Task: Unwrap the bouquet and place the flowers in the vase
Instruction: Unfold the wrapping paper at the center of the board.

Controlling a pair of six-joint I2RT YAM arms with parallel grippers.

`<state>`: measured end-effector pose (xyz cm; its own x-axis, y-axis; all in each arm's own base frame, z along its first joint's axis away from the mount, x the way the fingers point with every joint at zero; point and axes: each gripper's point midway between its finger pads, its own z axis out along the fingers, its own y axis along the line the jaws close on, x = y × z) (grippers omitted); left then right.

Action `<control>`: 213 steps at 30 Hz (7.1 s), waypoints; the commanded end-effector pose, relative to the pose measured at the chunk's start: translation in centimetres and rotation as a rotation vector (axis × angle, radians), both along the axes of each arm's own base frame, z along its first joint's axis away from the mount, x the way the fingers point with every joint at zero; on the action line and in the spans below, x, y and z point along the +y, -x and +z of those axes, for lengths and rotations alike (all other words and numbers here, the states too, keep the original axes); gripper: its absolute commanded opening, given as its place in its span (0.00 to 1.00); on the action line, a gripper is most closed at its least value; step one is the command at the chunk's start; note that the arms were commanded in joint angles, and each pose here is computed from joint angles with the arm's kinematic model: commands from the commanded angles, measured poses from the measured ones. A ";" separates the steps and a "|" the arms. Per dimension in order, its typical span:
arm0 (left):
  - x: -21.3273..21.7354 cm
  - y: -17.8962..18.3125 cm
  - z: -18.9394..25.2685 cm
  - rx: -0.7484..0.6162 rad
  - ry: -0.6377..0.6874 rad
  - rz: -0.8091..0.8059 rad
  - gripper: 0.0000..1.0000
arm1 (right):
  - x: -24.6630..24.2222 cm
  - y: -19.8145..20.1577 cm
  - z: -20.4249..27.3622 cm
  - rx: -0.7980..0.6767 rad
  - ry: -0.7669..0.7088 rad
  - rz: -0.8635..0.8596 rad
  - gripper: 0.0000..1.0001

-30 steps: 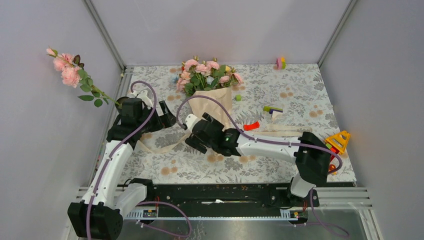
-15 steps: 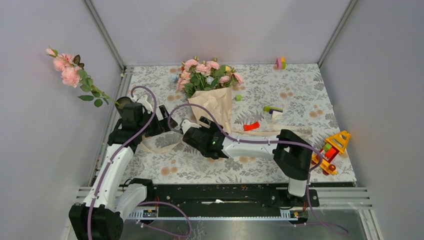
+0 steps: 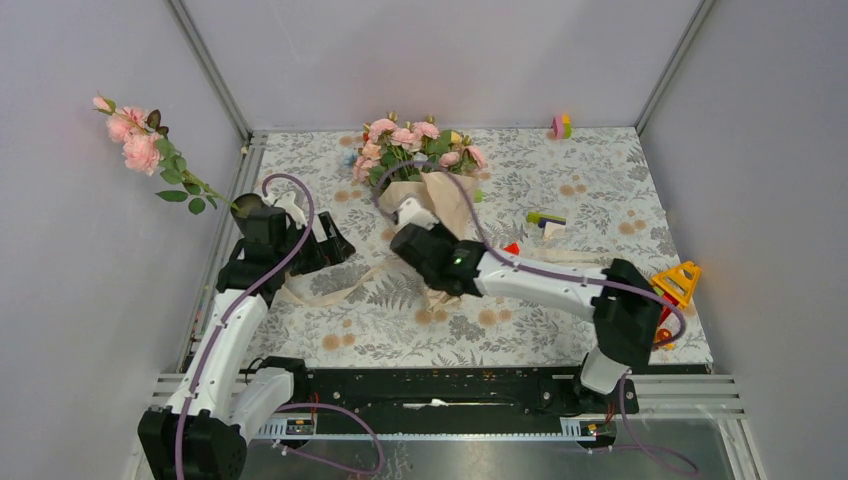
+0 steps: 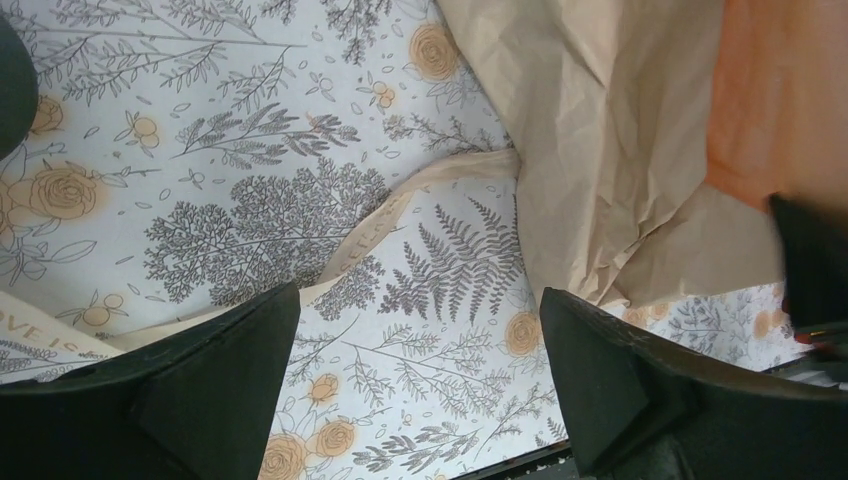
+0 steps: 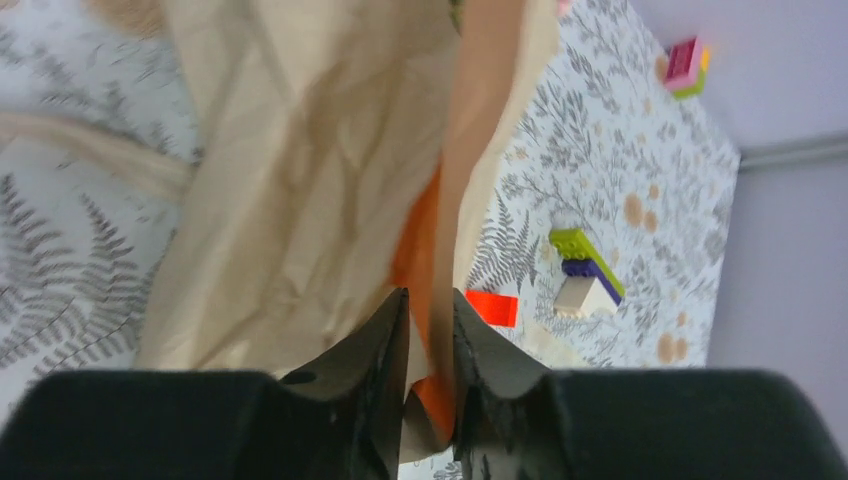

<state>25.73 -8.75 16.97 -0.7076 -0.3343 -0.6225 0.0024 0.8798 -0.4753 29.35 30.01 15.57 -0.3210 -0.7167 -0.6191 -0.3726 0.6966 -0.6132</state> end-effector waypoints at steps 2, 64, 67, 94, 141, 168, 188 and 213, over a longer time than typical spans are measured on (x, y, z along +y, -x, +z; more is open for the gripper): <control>0.6 0.0 -1.0 0.006 -0.021 0.027 0.99 | -6.0 -1.2 1.0 0.078 -0.307 -0.245 0.24; -18.4 -5.7 -6.6 0.089 0.170 -0.252 0.85 | -6.9 4.5 -11.8 0.711 -0.788 -0.328 0.52; -19.4 -6.2 -8.0 0.110 0.138 -0.262 0.86 | -7.3 4.6 -12.3 0.713 -0.754 -0.342 0.52; -17.2 -6.7 -13.7 0.171 -0.161 -0.242 0.56 | -21.2 4.0 -13.8 0.610 -0.714 -0.882 0.41; -30.3 -5.3 -6.7 -0.098 -0.528 -0.500 0.99 | -27.1 -4.5 -10.5 0.488 -1.251 -0.847 0.78; -29.6 -4.4 -4.7 -0.173 -0.582 -0.497 0.15 | -26.7 -6.1 -11.9 0.518 -1.267 -0.830 0.16; -16.5 -2.2 -0.2 -0.148 -0.399 -0.161 0.00 | -27.0 -6.3 -12.3 0.518 -1.254 -0.846 0.00; -4.1 5.6 -0.2 -0.009 -0.433 0.055 0.62 | -28.9 -6.0 -9.9 0.444 -1.154 -0.876 0.43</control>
<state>19.91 -14.64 12.90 -0.7512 -0.0378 -0.6589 -0.0011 0.9984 -0.0561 34.37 2.84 2.41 -0.7161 0.6173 -0.3258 0.4204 0.7541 0.5047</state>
